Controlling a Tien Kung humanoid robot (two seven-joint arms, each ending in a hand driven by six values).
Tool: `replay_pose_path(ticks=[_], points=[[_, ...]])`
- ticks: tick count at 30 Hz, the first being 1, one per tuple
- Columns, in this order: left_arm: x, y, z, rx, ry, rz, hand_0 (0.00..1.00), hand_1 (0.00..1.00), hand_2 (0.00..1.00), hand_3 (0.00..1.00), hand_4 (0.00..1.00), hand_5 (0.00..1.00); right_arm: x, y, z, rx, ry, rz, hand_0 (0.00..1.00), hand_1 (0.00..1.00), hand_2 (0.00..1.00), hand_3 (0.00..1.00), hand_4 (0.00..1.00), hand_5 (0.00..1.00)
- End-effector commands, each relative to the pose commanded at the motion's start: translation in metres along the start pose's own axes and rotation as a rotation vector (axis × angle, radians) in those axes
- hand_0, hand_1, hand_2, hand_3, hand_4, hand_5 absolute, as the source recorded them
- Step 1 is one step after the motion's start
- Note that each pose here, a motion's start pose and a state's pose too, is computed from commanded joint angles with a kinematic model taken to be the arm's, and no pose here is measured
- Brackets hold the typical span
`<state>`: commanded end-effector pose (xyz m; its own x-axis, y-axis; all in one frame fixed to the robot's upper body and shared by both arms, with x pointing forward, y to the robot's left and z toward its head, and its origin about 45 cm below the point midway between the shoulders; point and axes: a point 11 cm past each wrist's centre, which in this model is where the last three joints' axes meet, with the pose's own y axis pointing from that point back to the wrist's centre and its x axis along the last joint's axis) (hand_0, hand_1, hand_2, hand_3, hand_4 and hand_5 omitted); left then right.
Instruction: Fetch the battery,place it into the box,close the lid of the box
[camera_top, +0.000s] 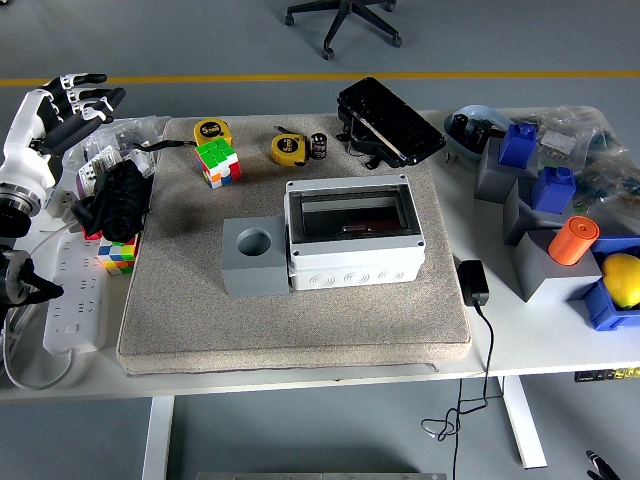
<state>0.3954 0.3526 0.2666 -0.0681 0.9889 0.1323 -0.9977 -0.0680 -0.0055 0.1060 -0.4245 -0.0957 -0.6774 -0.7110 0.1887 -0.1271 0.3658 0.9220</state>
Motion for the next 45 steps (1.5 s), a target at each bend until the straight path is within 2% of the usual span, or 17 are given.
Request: replay_pose_path(ticks=[7,20,24,30,33,39,45], points=[[0.007,0.002,-0.005,0.013,0.000,0.020,0.541,0.614,0.589,0.627,0.927,0.328,0.000,0.000,0.002,0.002,-0.001,-0.001,0.662,0.640,0.647,0.538,0.881,0.446],[0.000,-0.001,-0.003,0.012,0.004,0.000,0.541,0.612,0.589,0.627,0.927,0.329,-0.002,0.000,0.003,-0.002,-0.008,-0.013,0.662,0.640,0.648,0.538,0.883,0.446],[-0.009,-0.005,0.002,0.003,-0.008,-0.027,0.541,0.613,0.588,0.627,0.927,0.329,-0.008,0.001,-0.005,0.009,0.012,-0.028,0.661,0.640,0.647,0.539,0.883,0.447],[-0.024,-0.004,-0.004,0.019,-0.012,-0.070,0.538,0.613,0.588,0.627,0.926,0.329,0.004,0.000,-0.002,-0.004,0.016,-0.002,0.664,0.640,0.648,0.539,0.883,0.446],[-0.029,-0.003,-0.008,0.029,-0.012,-0.083,0.538,0.613,0.588,0.627,0.926,0.329,0.005,-0.001,0.002,-0.010,0.010,-0.001,0.664,0.640,0.648,0.539,0.883,0.446],[-0.032,-0.001,-0.013,0.043,-0.012,-0.090,0.541,0.612,0.589,0.626,0.926,0.327,-0.002,0.000,0.005,-0.002,0.007,-0.019,0.663,0.640,0.648,0.539,0.884,0.447],[-0.034,-0.001,-0.013,0.045,-0.012,-0.095,0.539,0.612,0.587,0.626,0.924,0.325,0.000,0.000,0.008,-0.008,0.007,-0.019,0.661,0.640,0.648,0.539,0.883,0.446]])
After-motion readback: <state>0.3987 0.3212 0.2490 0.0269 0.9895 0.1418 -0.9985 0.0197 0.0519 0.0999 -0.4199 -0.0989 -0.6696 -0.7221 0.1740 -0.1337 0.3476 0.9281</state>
